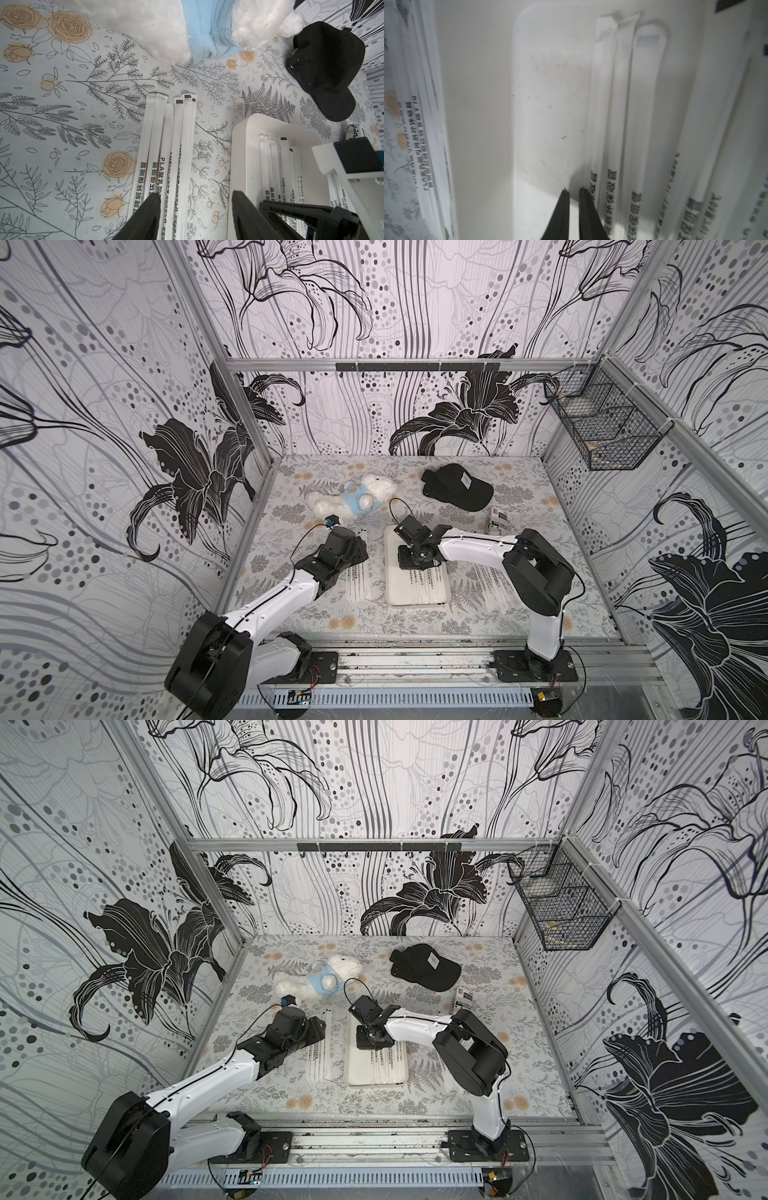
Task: Put the straws into the storage box
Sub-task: Place the straw in the storage box, then pick up the straw from the center of the board.
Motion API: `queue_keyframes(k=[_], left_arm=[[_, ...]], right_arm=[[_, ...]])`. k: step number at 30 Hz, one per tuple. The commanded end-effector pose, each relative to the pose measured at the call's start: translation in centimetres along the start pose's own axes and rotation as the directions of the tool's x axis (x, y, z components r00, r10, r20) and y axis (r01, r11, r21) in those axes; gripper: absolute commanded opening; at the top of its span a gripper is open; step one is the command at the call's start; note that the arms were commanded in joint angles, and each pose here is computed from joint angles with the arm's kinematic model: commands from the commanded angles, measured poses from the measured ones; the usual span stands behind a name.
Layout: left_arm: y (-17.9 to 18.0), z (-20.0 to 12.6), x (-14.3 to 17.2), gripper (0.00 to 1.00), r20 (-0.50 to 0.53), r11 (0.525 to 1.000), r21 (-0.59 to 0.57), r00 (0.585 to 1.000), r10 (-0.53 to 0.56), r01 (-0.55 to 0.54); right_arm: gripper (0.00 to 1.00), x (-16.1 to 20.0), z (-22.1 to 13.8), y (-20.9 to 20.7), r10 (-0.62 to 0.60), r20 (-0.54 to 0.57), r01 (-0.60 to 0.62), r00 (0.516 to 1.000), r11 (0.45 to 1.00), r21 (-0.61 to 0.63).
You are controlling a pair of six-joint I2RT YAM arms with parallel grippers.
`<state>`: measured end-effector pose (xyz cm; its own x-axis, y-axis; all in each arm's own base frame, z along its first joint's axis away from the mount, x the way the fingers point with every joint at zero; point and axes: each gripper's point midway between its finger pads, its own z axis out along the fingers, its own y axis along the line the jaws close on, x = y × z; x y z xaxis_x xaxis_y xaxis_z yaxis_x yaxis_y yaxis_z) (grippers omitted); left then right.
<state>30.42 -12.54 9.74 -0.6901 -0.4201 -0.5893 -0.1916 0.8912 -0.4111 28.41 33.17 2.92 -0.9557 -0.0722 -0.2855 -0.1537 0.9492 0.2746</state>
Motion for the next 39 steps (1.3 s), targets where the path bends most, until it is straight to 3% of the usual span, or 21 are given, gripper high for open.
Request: queue_keyframes(k=[1,7,15,23,39], left_arm=[[-0.2,0.1,-0.2,0.59,0.015,1.000,0.020,1.000,-0.005,0.004],[0.0,0.0,-0.2,0.59,0.018,1.000,0.008,1.000,-0.001,0.001],[3.0,1.1,0.4,0.52,-0.047,0.994,-0.107,0.999,0.003,-0.008],[5.1,3.4,2.2,0.36,-0.141,0.982,-0.181,0.990,0.020,-0.045],[6.6,4.4,2.7,0.24,-0.153,0.966,-0.245,0.987,0.040,-0.078]], right_arm=[[0.15,0.5,-0.5,-1.3,-0.013,-0.004,0.013,1.000,0.999,0.042],[0.14,-0.1,-1.2,-0.3,-0.015,0.006,0.015,1.000,1.000,0.009],[0.20,-3.3,-6.0,2.4,-0.012,0.114,0.021,0.993,0.996,-0.084],[0.20,-2.9,-5.9,1.5,0.012,0.126,-0.001,0.992,0.996,-0.085],[0.20,-2.8,-5.6,1.2,-0.002,0.128,0.012,0.992,0.997,-0.076]])
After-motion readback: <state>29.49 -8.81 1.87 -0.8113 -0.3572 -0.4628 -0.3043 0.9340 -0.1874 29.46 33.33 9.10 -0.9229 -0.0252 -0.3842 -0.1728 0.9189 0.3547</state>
